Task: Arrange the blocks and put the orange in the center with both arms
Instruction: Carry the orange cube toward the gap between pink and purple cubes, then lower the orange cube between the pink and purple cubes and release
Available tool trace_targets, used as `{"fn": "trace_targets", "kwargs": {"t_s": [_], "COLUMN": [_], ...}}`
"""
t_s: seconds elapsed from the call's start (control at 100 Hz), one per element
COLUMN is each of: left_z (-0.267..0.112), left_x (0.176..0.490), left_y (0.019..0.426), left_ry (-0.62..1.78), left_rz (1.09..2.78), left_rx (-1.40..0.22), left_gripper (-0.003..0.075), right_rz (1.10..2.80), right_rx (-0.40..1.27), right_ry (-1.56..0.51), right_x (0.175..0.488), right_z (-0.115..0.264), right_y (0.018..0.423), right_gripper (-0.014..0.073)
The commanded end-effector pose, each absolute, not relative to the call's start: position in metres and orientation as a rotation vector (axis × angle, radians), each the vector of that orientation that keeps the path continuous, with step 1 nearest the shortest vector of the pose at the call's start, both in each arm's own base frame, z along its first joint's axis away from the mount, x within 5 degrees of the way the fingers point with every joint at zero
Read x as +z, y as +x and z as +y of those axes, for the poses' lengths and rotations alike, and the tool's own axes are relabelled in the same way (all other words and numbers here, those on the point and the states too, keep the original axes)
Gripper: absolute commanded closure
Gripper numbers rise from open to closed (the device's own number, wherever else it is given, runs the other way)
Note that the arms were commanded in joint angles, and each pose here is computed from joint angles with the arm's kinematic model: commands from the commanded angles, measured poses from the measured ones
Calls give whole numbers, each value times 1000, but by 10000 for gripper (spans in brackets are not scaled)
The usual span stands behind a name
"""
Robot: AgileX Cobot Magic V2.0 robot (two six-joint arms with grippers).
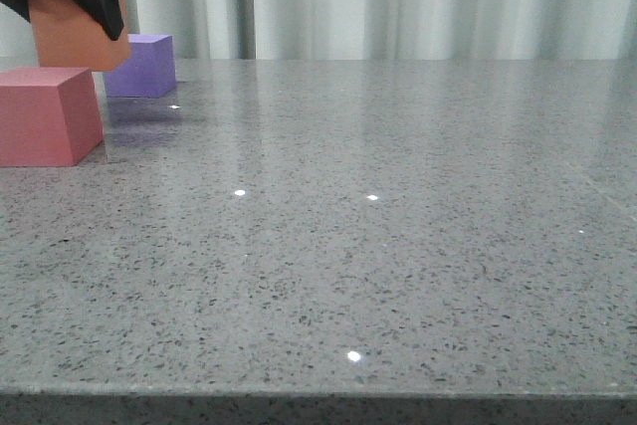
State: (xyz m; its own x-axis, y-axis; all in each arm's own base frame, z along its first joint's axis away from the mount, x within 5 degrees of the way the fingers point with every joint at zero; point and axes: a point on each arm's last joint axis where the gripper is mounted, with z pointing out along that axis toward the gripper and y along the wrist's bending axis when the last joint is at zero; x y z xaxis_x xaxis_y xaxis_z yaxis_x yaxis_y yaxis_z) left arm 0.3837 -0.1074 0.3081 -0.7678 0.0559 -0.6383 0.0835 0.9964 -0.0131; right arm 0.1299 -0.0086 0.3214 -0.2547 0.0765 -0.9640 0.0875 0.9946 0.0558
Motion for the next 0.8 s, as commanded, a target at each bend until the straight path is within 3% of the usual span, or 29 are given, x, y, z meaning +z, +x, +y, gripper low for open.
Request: {"fn": "trace_targets", "kwargs": {"t_s": [0.0,0.36,0.79], "left_z": [-107,-108,-113], "left_x": [339,339,306], "left_y": [381,382,398], "left_ry": [91,87,95], "left_rz": [2311,2301,2382], "left_rx": [-101,-115,-94], "left_gripper": [732,732,732], "right_rz": [1732,1732,1732], "right_rx": [-30,-30,-30], "right_ry": [94,94,94], "right_x": [337,337,337], "right_z": [-9,-9,-9], "right_y": [131,131,131], "right_gripper": [664,664,664]}}
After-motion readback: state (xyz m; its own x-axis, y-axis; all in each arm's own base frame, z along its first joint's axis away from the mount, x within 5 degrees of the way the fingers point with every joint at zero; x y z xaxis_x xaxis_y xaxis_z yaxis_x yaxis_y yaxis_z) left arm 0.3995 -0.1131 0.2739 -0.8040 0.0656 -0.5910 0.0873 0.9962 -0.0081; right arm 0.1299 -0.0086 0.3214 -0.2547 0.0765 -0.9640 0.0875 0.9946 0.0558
